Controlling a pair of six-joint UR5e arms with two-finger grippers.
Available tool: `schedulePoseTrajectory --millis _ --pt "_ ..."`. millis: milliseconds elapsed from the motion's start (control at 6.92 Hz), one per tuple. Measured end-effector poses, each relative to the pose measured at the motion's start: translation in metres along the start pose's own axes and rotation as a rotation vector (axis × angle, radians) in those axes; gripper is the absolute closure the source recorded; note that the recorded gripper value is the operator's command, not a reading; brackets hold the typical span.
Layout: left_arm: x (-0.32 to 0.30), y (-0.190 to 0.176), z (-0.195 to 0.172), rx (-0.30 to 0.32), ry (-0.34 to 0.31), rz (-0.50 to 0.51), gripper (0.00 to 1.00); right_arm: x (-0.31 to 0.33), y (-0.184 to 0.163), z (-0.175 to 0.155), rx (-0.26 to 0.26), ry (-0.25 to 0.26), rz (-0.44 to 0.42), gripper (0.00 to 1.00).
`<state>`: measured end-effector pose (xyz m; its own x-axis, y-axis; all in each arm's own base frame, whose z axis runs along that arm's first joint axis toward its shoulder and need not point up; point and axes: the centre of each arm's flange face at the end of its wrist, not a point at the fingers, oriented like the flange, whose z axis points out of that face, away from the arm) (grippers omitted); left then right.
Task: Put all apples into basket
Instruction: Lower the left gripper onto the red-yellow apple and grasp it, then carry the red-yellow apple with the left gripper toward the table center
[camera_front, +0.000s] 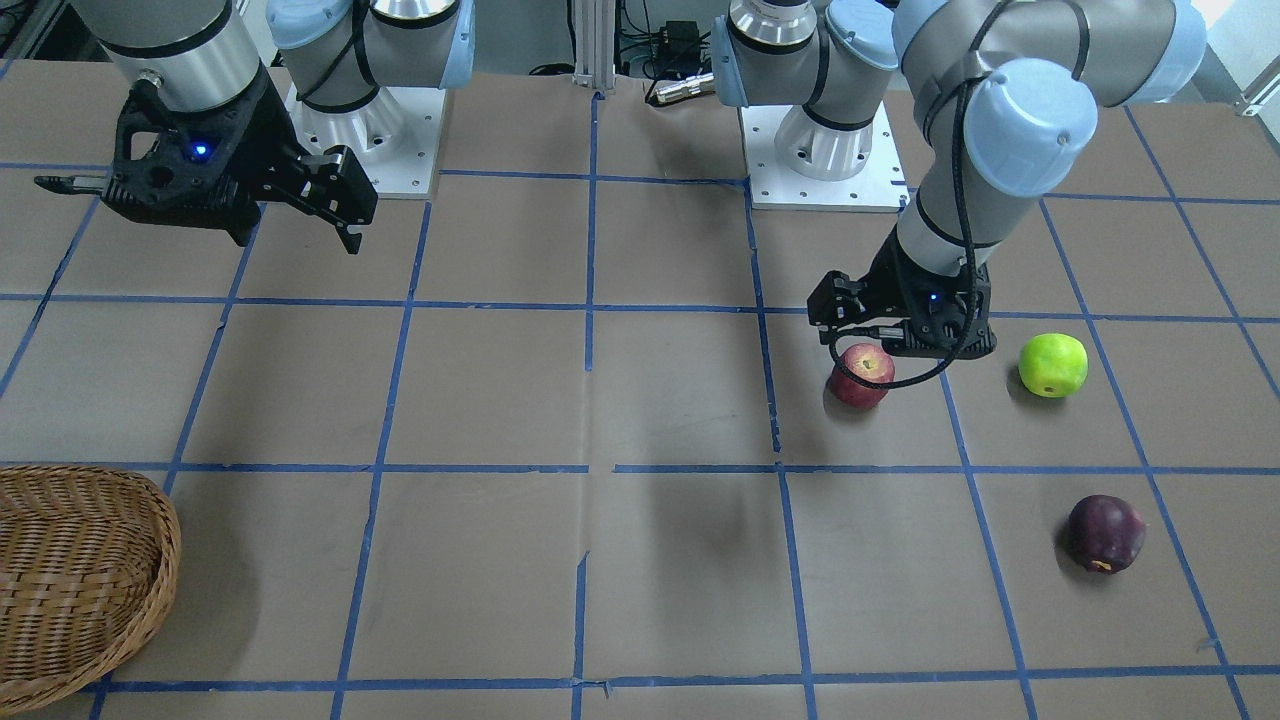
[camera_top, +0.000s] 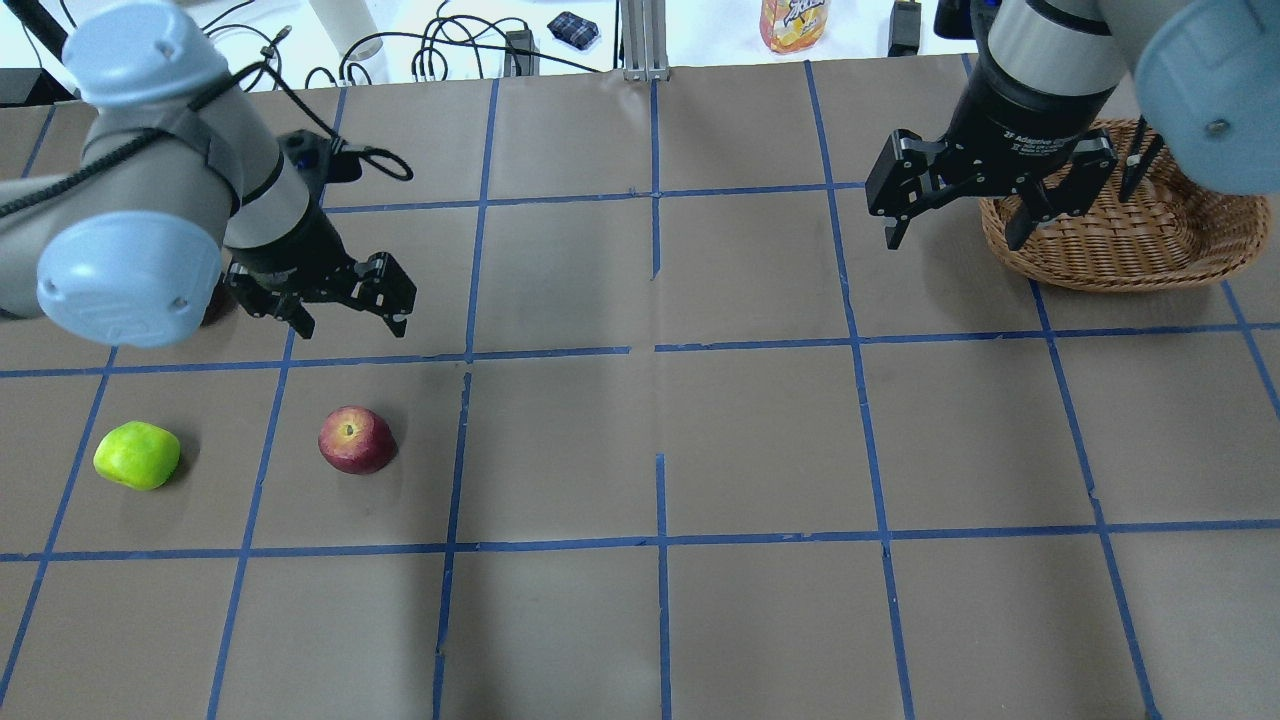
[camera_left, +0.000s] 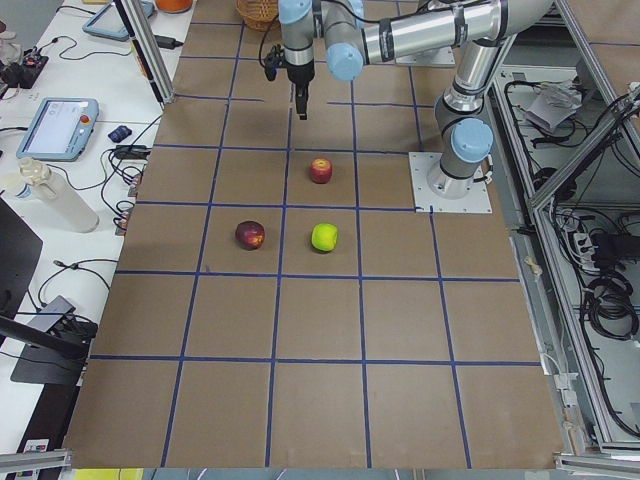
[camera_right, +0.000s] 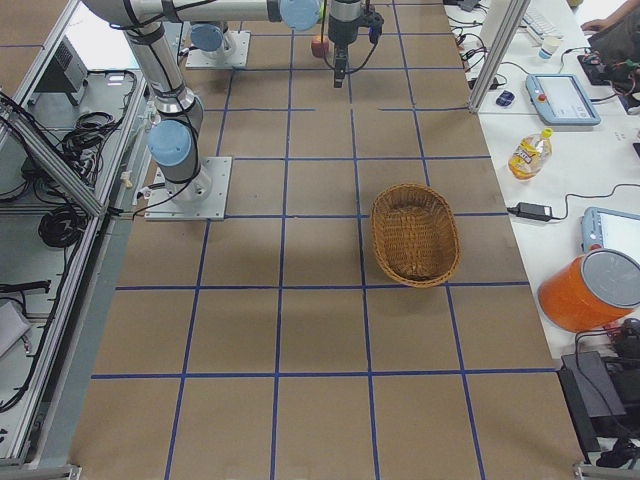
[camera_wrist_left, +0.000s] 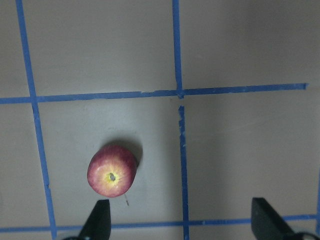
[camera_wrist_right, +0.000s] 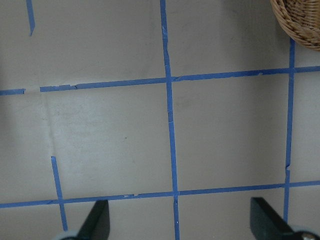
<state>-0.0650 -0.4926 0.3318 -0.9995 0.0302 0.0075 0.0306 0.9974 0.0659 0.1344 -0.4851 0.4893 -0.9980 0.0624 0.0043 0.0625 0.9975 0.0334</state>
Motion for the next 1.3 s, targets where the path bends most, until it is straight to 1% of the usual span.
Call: schedulePoseTrajectory --millis 145,289,434,578,867,1012,1156,1301 --pt "-0.023 0.012 0.04 0.002 0.002 0.001 0.0 0.0 0.0 0.0 0.0 0.0 0.0 0.0" --pt "-0.033 0.029 0.074 -0.002 -0.005 -0.003 0.0 0.0 0.0 0.0 0.0 0.0 0.001 0.0" --pt "-0.037 0.039 0.098 0.005 -0.028 -0.004 0.0 0.0 0.0 0.0 0.001 0.0 0.002 0.0" --pt "-0.041 0.042 0.112 0.005 -0.047 -0.004 0.0 0.0 0.0 0.0 0.001 0.0 0.001 0.0" --pt "-0.043 0.042 0.135 -0.018 -0.046 -0.008 0.0 0.0 0.0 0.0 -0.001 0.002 0.0 0.0" --pt "-0.043 0.041 0.142 -0.021 -0.044 -0.01 0.37 0.001 0.0 0.0 -0.003 0.003 -0.002 0.0" --pt "-0.044 0.037 0.145 -0.003 -0.049 -0.012 0.77 0.001 0.0 0.001 -0.006 0.004 -0.006 0.0" --pt "-0.045 0.033 0.144 0.028 -0.059 -0.017 0.81 0.001 0.001 0.001 -0.008 0.004 -0.009 0.0"
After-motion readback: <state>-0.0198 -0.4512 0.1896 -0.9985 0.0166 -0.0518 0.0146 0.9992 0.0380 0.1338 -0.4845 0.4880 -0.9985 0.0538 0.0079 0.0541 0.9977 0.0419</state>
